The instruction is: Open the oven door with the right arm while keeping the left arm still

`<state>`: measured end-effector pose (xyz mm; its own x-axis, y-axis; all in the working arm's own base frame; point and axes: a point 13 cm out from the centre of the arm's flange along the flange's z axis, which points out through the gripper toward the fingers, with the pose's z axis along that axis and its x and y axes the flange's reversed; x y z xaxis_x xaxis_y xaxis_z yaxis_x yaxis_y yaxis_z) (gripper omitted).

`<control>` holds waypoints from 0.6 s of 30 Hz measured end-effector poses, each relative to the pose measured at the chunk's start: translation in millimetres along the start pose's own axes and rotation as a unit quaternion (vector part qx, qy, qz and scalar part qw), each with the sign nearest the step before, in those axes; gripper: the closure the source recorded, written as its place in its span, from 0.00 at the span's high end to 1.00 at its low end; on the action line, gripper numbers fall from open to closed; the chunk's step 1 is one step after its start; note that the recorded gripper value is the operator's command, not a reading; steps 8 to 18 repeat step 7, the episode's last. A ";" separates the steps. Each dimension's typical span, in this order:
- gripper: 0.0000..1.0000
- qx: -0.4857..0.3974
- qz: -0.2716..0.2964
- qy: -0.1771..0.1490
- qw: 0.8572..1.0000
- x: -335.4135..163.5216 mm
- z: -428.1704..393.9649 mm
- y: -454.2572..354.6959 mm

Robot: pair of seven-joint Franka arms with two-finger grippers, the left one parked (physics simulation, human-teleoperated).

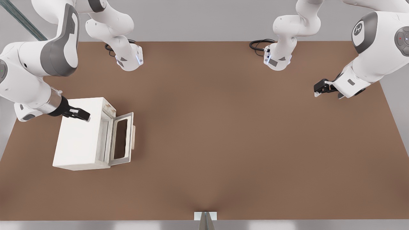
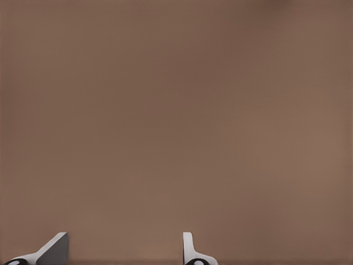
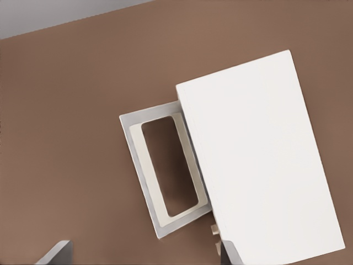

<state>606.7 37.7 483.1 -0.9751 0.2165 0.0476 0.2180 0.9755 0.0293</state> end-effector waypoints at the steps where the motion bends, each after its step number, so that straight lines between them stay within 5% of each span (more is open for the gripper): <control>1: 1.00 -0.001 -0.005 0.000 1.000 -0.2 0.4 0.0; 18: 1.00 0.006 -0.027 0.001 1.000 -2.4 3.1 -6.5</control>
